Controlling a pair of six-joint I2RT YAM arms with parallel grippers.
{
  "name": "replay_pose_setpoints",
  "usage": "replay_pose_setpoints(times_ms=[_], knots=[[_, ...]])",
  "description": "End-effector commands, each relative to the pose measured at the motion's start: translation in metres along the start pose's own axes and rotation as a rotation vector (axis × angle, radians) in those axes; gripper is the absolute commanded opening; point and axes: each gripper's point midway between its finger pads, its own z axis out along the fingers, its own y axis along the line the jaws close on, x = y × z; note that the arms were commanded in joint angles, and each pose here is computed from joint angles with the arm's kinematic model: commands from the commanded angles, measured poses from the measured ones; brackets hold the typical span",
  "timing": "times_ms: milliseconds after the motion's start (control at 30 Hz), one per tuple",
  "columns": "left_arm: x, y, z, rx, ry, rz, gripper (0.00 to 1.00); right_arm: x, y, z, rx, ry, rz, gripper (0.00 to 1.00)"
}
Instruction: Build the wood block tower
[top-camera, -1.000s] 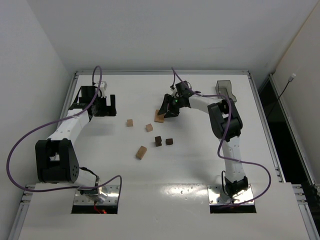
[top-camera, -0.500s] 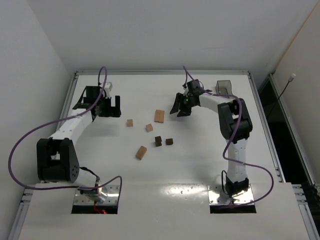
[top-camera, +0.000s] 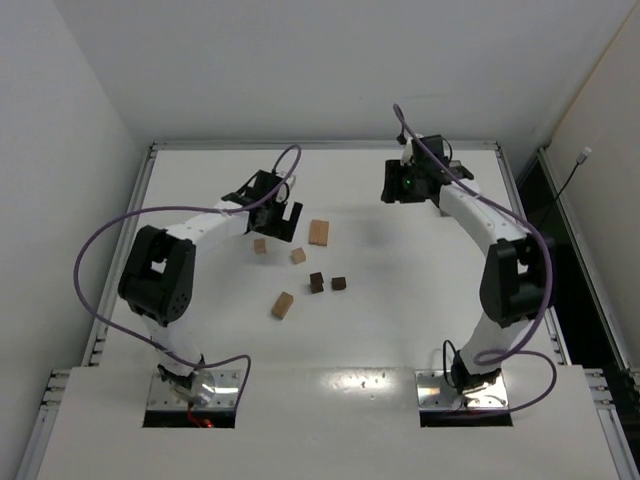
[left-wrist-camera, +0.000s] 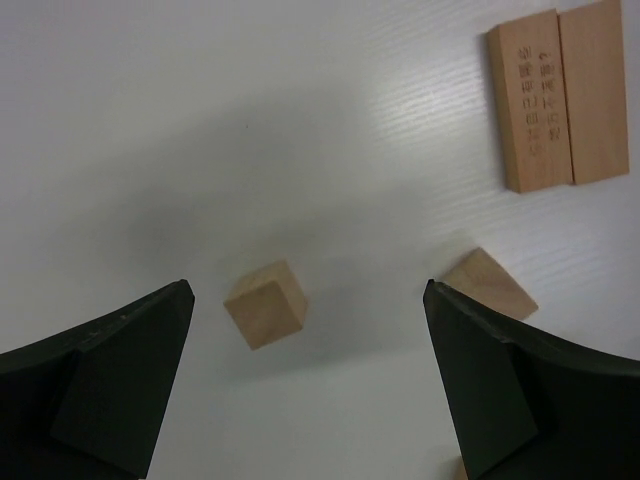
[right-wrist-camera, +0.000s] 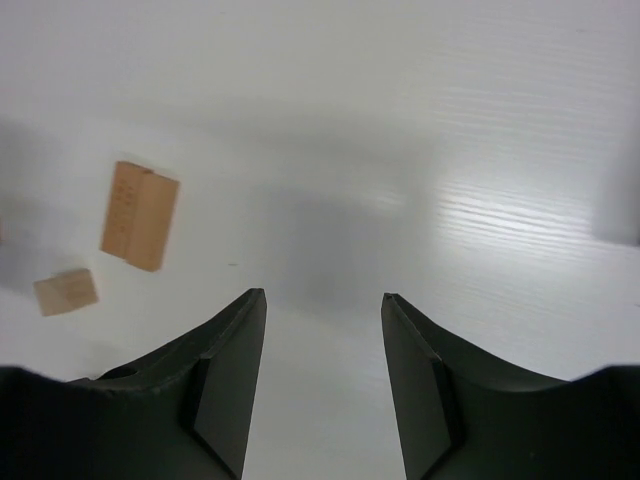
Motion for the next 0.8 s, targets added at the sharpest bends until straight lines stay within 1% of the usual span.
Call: replay_pose_setpoints(times_ms=[0, 67, 100, 167, 267, 300, 400, 433, 533, 567, 667, 700, 733, 767], knots=[[-0.02, 0.004, 0.008, -0.132, -0.021, -0.024, 1.0, 0.002, -0.033, -0.029, 0.129, -0.025, -0.088, 0.47], [-0.014, -0.006, 0.021, -0.133, 0.006, -0.009, 1.0, 0.003, -0.042, -0.037, 0.158, -0.034, -0.092, 0.47], [-0.011, -0.005, 0.024, -0.147, 0.018, -0.026, 1.0, 0.005, -0.043, -0.04, 0.158, -0.035, -0.104, 0.47], [-0.006, -0.008, 0.033, -0.157, 0.037, -0.011, 1.0, 0.01, -0.049, -0.044, 0.177, -0.031, -0.097, 0.47], [-0.01, -0.013, 0.032, -0.113, 0.026, -0.035, 1.0, 0.015, -0.053, -0.048, 0.175, -0.025, -0.134, 0.46], [-0.002, -0.012, 0.033, -0.115, 0.044, -0.032, 1.0, 0.013, -0.051, -0.051, 0.166, -0.033, -0.135, 0.46], [-0.003, -0.012, 0.015, -0.076, -0.005, -0.039, 1.0, 0.019, -0.051, -0.055, 0.153, -0.016, -0.205, 0.45], [-0.009, -0.012, -0.002, -0.06, -0.042, -0.033, 1.0, 0.02, -0.052, -0.059, 0.154, -0.02, -0.242, 0.45], [0.007, -0.019, -0.018, 0.003, -0.056, -0.008, 1.0, 0.032, -0.051, -0.065, 0.131, -0.006, -0.303, 0.45], [-0.001, -0.022, -0.032, 0.033, -0.102, -0.013, 1.0, 0.037, -0.052, -0.067, 0.131, 0.005, -0.311, 0.45], [0.003, -0.032, -0.049, 0.111, -0.121, 0.02, 1.0, 0.041, -0.052, -0.075, 0.091, 0.0, -0.327, 0.45], [-0.003, -0.033, -0.061, 0.128, -0.151, 0.03, 1.0, 0.046, -0.053, -0.077, 0.076, 0.011, -0.338, 0.45], [0.005, -0.036, -0.064, 0.153, -0.138, 0.054, 1.0, 0.052, -0.055, -0.076, 0.075, 0.031, -0.354, 0.45], [0.012, -0.04, -0.068, 0.178, -0.123, 0.056, 1.0, 0.049, -0.056, -0.08, 0.086, 0.019, -0.369, 0.43]])
